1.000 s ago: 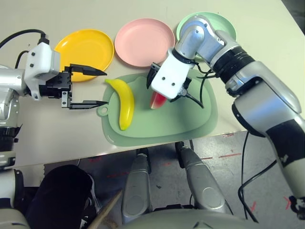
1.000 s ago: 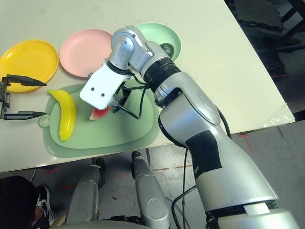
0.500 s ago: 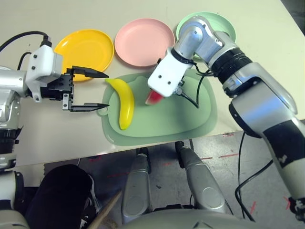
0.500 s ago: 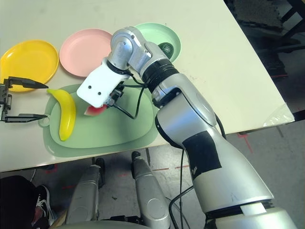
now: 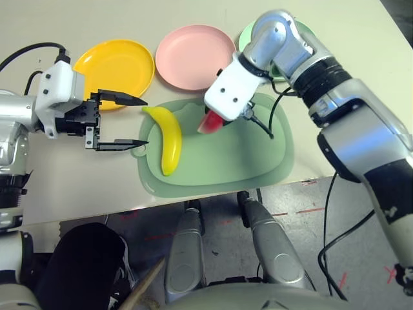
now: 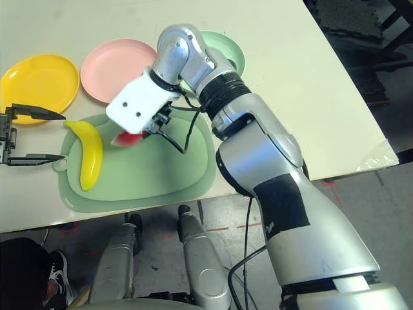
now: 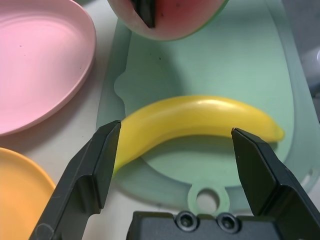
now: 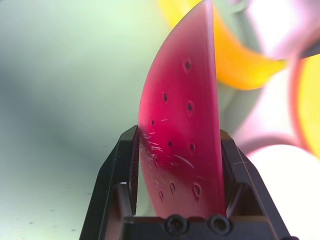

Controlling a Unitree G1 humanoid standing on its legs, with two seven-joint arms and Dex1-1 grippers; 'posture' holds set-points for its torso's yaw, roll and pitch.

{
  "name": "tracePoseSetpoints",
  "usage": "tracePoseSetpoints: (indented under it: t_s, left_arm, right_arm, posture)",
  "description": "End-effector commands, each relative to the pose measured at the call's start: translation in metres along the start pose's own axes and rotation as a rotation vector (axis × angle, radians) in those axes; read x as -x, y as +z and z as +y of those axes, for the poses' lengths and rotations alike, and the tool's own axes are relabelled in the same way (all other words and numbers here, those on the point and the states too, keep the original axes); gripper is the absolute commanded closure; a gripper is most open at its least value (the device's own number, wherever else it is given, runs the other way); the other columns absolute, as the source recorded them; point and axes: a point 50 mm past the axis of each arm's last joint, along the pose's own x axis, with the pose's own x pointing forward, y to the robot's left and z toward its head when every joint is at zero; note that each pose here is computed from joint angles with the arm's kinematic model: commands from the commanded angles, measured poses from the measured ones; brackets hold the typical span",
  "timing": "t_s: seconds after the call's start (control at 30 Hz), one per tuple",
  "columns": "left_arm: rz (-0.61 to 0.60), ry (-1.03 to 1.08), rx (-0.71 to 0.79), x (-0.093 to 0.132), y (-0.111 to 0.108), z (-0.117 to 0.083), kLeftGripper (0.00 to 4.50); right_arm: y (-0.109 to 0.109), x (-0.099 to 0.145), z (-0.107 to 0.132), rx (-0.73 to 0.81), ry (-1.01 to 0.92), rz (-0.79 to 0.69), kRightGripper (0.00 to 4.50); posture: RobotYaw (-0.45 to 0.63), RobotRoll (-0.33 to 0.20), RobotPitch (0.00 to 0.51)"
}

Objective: Place the fruits into color-matched plates.

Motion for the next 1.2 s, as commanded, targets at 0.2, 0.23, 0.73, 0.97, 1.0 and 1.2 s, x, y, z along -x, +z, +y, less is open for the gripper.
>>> tracePoseSetpoints:
  t_s: [0.2,0.23,0.73,0.97,1.0,1.2]
  left_arm:
    - [-0.025,0.043,0.001,0.002,0.009,0.006,0.0]
    - [-0.019,0.042,-0.002,0.003,0.009,0.006,0.0]
    - [0.077,0.185,-0.021,0.009,0.009,0.017,0.0]
    - [0.092,0.389,0.026,0.001,0.009,0.028,0.0]
    - [0.089,0.397,0.029,-0.002,0.009,0.028,0.0]
    - [0.082,0.411,0.045,-0.011,0.01,0.025,0.0]
  right_arm:
    - [0.002,0.022,-0.03,-0.07,-0.265,0.079,2.45]
    - [-0.002,0.021,-0.03,-0.095,-0.3,0.098,2.45]
    - [-0.035,-0.017,-0.022,-0.28,-0.484,0.266,2.45]
    - [-0.041,-0.028,-0.014,-0.322,-0.472,0.275,2.45]
    - [-0.042,-0.03,-0.013,-0.324,-0.471,0.277,2.45]
    - [-0.045,-0.038,-0.011,-0.343,-0.472,0.296,2.45]
  posture:
    - [-0.04,0.0,0.417]
    - [-0.03,0.0,0.417]
    - [0.01,0.0,0.416]
    - [0.03,0.0,0.416]
    - [0.03,0.0,0.415]
    - [0.04,0.0,0.411]
